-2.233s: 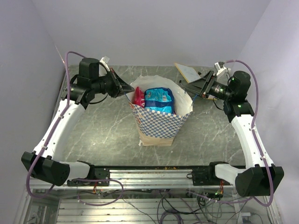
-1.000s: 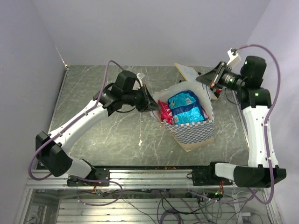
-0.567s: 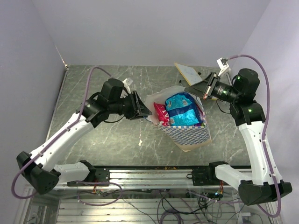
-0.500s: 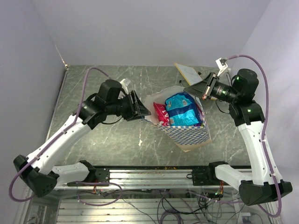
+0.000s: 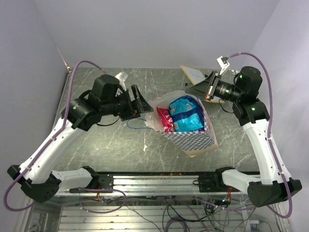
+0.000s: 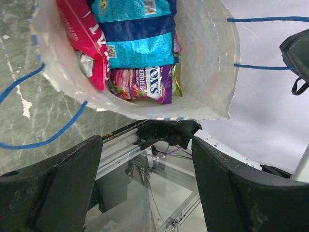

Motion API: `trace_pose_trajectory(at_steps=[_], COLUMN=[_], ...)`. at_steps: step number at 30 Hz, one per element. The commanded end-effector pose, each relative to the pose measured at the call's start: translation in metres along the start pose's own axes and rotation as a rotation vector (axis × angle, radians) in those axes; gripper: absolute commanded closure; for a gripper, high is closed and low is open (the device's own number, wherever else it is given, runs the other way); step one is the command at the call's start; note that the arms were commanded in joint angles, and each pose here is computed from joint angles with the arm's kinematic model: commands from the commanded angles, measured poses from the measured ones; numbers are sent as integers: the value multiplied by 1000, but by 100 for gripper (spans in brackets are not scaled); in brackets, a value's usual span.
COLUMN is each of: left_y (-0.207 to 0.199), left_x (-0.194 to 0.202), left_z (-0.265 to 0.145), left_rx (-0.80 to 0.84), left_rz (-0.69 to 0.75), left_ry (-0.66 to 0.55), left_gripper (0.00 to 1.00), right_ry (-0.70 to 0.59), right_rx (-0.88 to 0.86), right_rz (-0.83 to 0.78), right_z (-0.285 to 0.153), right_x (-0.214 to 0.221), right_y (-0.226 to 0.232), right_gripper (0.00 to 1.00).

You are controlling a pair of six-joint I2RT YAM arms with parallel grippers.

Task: Take the snacks out of the paper bag
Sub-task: Adjust the paper bag at the center of the board, then take out the snack from the paper bag.

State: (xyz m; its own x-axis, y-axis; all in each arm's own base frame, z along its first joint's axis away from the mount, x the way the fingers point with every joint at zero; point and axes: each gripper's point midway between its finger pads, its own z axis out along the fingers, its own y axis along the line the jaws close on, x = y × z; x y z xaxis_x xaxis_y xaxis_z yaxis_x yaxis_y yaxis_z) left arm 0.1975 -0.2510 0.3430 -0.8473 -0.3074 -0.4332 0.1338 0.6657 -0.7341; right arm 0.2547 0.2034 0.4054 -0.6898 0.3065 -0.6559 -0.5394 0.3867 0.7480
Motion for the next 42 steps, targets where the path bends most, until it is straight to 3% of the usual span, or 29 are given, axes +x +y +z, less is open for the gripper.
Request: trace_pose_trajectory(at_steps=[1, 8, 15, 18, 23, 27, 32, 37, 42], left_y=[-29, -55, -10, 9, 20, 28, 46, 45, 49], left_x=[-3, -4, -21, -27, -12, -4, 11, 40, 34], left_z=[22, 33, -29, -50, -31, -14, -1, 25, 60], left_rx=[31, 31, -131, -176, -180, -175, -144, -23, -12], left_rz=[12, 10, 57, 97, 212, 277, 241, 155, 105], left_ry=[4, -74, -204, -228, -102, -30, 40, 150, 121], left_gripper=[16, 14, 1, 2, 1, 3, 12, 33, 44], right_ry=[-1, 45, 128, 193, 257, 213, 29, 38, -5], right_rx=[-93, -144, -169, -183, -165, -110, 88, 138, 126], right_rz=[-51, -58, -52, -40, -11, 17, -1, 15, -2], right_z=[-4, 8, 29, 47, 78, 87, 58, 49, 50], right_x=[-6, 4, 16, 34, 71, 84, 57, 60, 51], right_y=[31, 36, 29, 35, 58, 68, 52, 45, 49], right_gripper=[100, 100, 100, 100, 100, 100, 100, 100, 100])
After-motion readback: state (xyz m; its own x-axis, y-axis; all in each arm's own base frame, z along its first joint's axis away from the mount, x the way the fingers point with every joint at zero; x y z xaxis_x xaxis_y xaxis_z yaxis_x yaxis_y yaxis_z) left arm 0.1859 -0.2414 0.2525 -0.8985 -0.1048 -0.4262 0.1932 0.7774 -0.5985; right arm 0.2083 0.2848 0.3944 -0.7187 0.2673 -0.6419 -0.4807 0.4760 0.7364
